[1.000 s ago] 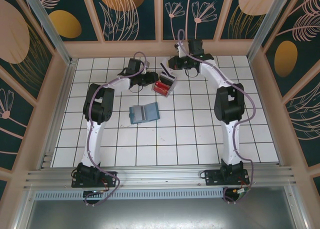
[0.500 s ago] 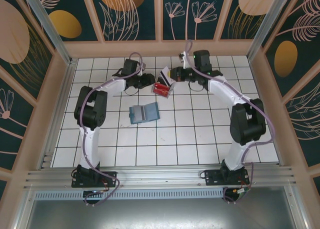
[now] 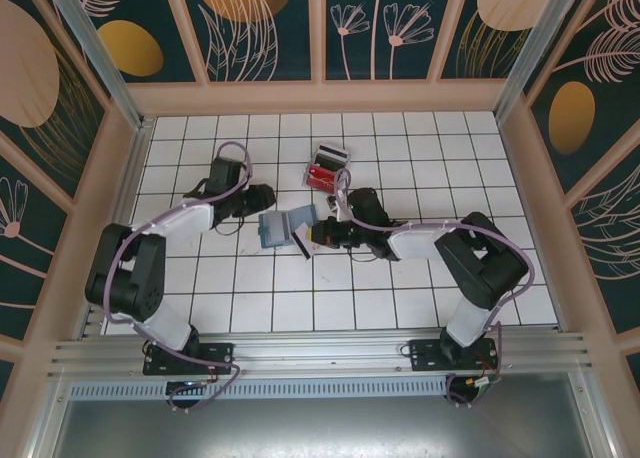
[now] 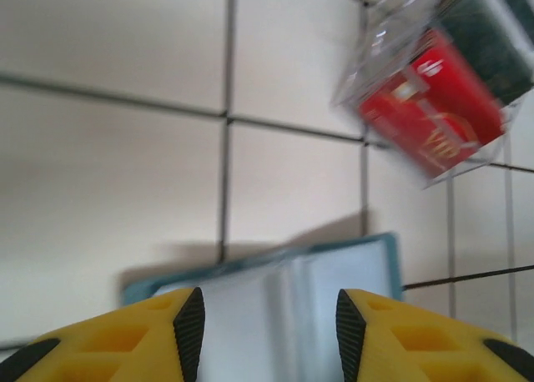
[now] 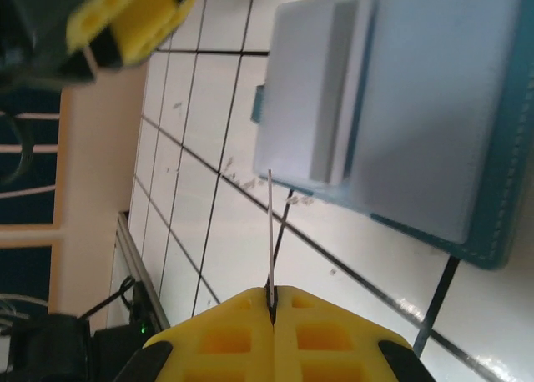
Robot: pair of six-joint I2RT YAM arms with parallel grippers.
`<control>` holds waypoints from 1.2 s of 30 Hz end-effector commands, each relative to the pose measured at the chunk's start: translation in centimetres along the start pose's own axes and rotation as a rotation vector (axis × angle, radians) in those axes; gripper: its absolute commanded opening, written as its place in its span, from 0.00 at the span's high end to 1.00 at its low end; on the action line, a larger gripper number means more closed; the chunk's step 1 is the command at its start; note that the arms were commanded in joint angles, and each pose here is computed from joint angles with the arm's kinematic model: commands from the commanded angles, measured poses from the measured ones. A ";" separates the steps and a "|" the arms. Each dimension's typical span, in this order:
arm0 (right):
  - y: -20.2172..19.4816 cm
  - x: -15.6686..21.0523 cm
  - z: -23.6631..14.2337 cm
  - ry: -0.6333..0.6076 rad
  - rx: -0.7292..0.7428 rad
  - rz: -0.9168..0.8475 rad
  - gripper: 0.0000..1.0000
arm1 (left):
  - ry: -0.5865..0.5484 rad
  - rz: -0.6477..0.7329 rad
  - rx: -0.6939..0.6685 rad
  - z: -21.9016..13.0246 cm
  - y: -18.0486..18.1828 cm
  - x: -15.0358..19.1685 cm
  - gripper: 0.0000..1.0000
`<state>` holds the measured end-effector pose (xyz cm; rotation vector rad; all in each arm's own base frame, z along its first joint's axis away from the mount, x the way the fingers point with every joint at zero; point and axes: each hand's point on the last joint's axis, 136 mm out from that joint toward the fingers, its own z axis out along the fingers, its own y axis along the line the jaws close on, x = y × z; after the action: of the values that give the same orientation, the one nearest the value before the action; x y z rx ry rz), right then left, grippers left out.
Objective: Put the credit cards into the card holder
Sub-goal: Insert the credit card into the card slot.
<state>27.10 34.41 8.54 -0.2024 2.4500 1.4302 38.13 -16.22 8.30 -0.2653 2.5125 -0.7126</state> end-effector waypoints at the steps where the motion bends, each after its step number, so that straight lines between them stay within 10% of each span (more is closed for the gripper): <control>1: 0.9 -2.6 0.6 -0.120 -0.035 0.015 1.00 | 0.014 0.003 -0.082 -0.2 2.6 1.8 0.52; 10: -1.5 -4.2 3.3 -0.131 0.009 0.072 1.00 | 0.083 -0.016 -0.232 1.3 7.2 4.7 0.55; 36: -3.4 -5.1 6.4 -0.083 0.019 0.111 1.00 | 0.180 -0.067 -0.119 3.9 6.8 7.6 0.70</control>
<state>34.00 37.31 4.57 0.0198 2.4441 1.4027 35.08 -13.06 1.35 -0.3586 2.6612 -0.5532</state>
